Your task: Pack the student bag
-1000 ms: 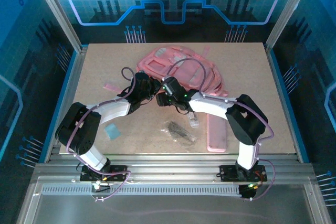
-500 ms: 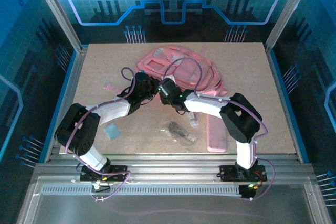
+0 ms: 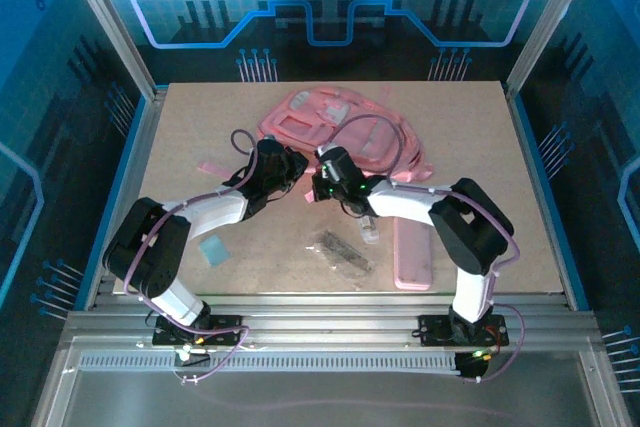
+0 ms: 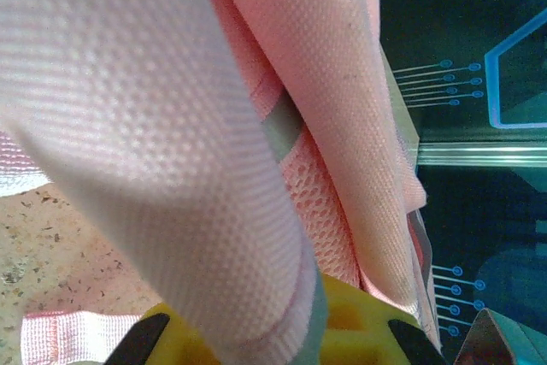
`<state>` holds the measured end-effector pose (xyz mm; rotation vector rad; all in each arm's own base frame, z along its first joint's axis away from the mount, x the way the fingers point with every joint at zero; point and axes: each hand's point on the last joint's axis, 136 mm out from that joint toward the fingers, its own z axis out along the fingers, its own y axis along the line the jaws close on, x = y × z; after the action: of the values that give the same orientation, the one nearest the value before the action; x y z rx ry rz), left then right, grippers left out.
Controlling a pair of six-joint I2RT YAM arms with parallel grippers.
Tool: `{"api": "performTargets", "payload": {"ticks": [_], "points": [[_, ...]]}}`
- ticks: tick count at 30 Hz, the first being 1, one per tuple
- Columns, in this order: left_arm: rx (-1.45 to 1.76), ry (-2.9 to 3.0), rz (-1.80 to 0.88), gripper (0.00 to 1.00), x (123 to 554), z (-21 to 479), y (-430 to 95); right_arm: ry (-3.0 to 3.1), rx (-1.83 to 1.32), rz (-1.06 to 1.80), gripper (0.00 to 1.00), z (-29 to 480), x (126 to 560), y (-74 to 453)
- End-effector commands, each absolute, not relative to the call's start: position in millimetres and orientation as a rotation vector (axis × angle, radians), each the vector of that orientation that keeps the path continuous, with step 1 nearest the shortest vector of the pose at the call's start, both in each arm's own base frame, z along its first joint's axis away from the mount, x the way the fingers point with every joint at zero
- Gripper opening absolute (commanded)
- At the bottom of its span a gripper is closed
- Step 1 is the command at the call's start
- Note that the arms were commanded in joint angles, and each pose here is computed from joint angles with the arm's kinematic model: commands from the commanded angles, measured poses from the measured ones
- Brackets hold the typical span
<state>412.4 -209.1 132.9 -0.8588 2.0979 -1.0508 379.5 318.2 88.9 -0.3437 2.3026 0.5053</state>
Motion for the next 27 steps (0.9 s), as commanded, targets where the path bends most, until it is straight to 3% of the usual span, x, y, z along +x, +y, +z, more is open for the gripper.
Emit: {"api": "performTargets", "payload": {"ticks": [1,9,27], "points": [[-0.808,2.096,-1.056,0.0,418.7,136.5,-200.7,2.273,-0.274,0.64,0.0,111.6,388.2,292.1],[-0.79,2.101,-1.037,0.0,426.0,138.0,-190.0,2.387,-0.398,0.674,0.0,99.5,359.1,266.9],[-0.739,2.136,-0.911,0.0,440.3,134.6,-162.1,2.528,-0.388,0.455,0.0,108.3,322.6,171.7]]}}
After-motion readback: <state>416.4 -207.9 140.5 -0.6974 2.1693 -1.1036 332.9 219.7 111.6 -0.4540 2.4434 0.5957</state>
